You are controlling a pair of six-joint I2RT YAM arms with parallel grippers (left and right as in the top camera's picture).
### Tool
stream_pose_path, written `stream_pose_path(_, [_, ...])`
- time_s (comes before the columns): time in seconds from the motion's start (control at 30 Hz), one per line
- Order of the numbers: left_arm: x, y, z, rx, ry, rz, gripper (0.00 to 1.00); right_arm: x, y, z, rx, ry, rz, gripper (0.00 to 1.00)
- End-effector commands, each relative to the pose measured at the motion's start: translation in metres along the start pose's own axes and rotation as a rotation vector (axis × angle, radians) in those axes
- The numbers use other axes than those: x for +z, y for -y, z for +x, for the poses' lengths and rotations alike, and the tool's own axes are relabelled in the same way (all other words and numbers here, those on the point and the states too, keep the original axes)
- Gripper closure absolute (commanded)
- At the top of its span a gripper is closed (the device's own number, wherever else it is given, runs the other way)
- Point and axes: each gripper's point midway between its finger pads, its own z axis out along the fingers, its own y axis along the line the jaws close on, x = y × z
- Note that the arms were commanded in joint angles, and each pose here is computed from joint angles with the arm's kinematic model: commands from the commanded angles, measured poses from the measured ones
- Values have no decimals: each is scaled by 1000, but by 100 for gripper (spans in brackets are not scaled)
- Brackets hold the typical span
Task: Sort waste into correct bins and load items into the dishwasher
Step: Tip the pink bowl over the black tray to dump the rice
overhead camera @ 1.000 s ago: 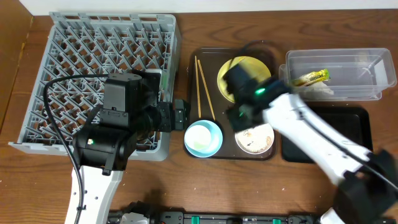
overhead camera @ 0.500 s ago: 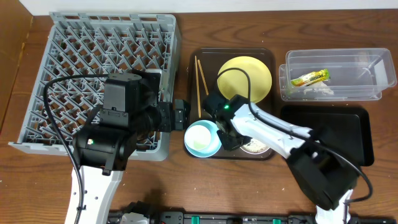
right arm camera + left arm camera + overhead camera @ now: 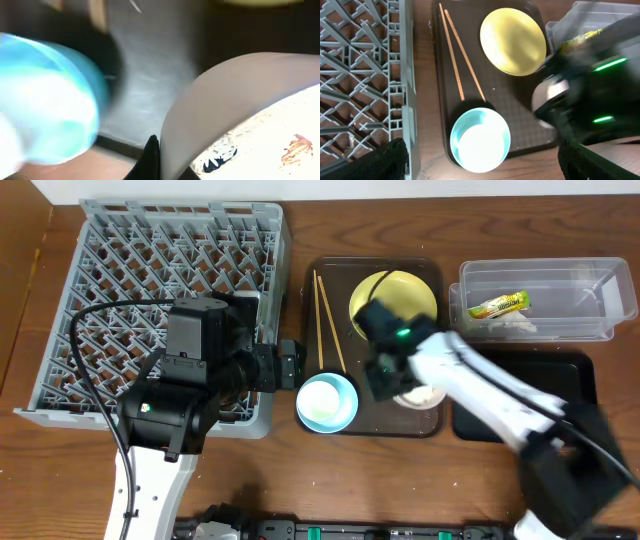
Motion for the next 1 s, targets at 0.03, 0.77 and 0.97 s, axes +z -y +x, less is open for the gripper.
stream_pose_path(0.03, [-5,2,-5,0,16,6,4,-75,-9,-14,78,90,-325,99])
stream_pose_path(0.77, [-5,2,-5,0,16,6,4,-97,105,16,223,386,-1146,99])
stream_pose_path(0.97, [-5,2,-5,0,16,6,4,-110,117,16,198,489,-1199,99])
